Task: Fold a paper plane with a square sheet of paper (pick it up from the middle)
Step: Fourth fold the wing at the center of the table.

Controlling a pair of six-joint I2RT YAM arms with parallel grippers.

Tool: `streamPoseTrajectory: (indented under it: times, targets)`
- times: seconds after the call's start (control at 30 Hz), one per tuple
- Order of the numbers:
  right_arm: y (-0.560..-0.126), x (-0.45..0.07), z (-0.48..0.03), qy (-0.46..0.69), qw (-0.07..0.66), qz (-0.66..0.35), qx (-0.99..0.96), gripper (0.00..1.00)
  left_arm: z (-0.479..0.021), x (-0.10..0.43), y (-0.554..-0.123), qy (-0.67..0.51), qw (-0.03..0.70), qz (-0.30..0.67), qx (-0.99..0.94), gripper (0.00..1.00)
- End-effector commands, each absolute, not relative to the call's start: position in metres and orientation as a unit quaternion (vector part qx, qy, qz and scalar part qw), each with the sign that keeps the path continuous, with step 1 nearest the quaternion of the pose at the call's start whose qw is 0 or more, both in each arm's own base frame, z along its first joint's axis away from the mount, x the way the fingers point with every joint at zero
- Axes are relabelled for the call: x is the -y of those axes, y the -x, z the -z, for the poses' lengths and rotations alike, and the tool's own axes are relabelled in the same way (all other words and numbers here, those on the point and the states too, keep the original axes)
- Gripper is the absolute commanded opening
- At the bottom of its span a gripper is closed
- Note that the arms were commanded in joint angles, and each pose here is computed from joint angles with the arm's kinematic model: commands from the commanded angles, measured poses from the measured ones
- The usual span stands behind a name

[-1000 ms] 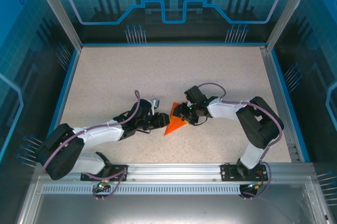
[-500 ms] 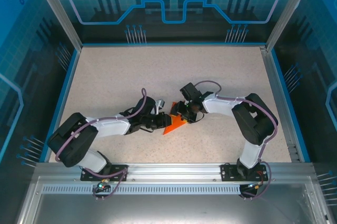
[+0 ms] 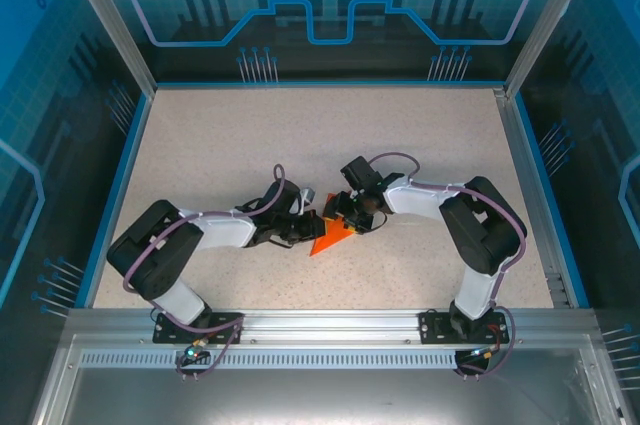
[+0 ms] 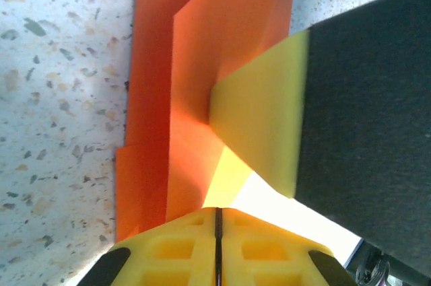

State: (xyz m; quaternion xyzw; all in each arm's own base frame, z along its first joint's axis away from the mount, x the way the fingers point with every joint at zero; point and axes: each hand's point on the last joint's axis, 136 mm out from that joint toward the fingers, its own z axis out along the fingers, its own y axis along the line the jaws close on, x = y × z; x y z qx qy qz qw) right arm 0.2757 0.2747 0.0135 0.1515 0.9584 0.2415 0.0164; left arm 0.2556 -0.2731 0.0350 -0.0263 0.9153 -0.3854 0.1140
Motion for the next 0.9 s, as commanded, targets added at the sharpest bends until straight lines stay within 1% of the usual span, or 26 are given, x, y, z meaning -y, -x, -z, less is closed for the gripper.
streamPoseTrajectory:
  times: [0.0,0.3,0.4,0.53,0.6,0.77,0.87]
  targets:
    - [-0.219,-0.227,0.055,-0.169,-0.062,-0.103,-0.978,0.61,-0.034,0.272,-0.262,0.021,0.117,0.371,-0.921,0.07]
    - [-0.219,-0.226,0.054,-0.163,-0.054,-0.108,-0.979,0.56,-0.024,0.268,-0.264,0.029,0.111,0.356,-0.927,0.04]
    - [-0.220,-0.227,0.053,-0.161,-0.051,-0.112,-0.979,0.56,-0.021,0.266,-0.265,0.033,0.110,0.352,-0.929,0.03]
    - [-0.223,-0.230,0.050,-0.158,-0.044,-0.122,-0.979,0.60,-0.020,0.265,-0.265,0.036,0.108,0.350,-0.930,0.02]
    - [-0.223,-0.229,0.049,-0.159,-0.042,-0.121,-0.979,0.60,-0.019,0.264,-0.265,0.037,0.107,0.349,-0.930,0.02]
    - [-0.221,-0.223,0.051,-0.168,-0.044,-0.108,-0.979,0.52,-0.019,0.265,-0.265,0.036,0.107,0.352,-0.929,0.02]
    - [-0.219,-0.219,0.056,-0.170,-0.054,-0.093,-0.980,0.49,-0.021,0.266,-0.265,0.035,0.106,0.355,-0.928,0.02]
